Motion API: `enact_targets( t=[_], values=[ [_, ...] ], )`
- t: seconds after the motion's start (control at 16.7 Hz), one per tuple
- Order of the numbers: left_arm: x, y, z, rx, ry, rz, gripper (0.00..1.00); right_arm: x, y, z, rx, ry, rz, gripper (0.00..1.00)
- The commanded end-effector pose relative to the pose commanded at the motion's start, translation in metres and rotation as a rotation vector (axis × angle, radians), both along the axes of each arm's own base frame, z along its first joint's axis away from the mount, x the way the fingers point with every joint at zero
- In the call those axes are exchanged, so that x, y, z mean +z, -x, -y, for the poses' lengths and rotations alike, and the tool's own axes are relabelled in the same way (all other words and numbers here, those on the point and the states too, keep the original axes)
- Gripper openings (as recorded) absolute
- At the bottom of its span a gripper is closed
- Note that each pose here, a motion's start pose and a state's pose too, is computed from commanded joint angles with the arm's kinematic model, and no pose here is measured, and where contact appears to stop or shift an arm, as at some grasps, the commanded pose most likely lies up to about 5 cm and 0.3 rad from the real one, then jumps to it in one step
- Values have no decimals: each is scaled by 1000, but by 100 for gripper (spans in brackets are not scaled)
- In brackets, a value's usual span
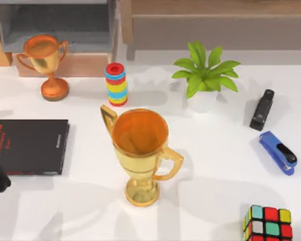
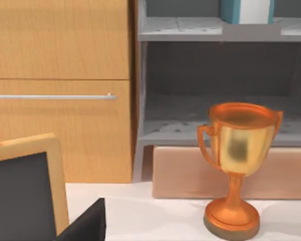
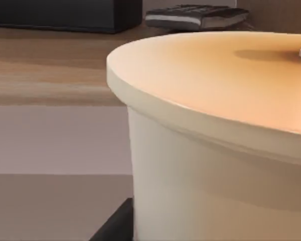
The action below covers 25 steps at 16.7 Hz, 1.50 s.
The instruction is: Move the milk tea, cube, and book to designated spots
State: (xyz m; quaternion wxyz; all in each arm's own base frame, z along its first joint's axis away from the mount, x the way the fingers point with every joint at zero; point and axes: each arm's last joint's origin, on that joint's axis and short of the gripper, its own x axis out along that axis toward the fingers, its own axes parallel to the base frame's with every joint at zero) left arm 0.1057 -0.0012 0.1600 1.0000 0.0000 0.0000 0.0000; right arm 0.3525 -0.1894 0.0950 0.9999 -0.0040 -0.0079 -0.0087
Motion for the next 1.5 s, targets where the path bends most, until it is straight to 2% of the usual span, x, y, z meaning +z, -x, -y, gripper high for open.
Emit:
enact_targets(
  t=[0.24,1.02,1.5],
  values=[
    [0,0,0,0,0,0,100,-1,0,0,0,-1,-2,0],
    [0,0,0,0,0,0,100,-1,0,0,0,-1,-2,98],
    [0,0,0,0,0,0,100,-1,0,0,0,-1,-2,100]
  ],
)
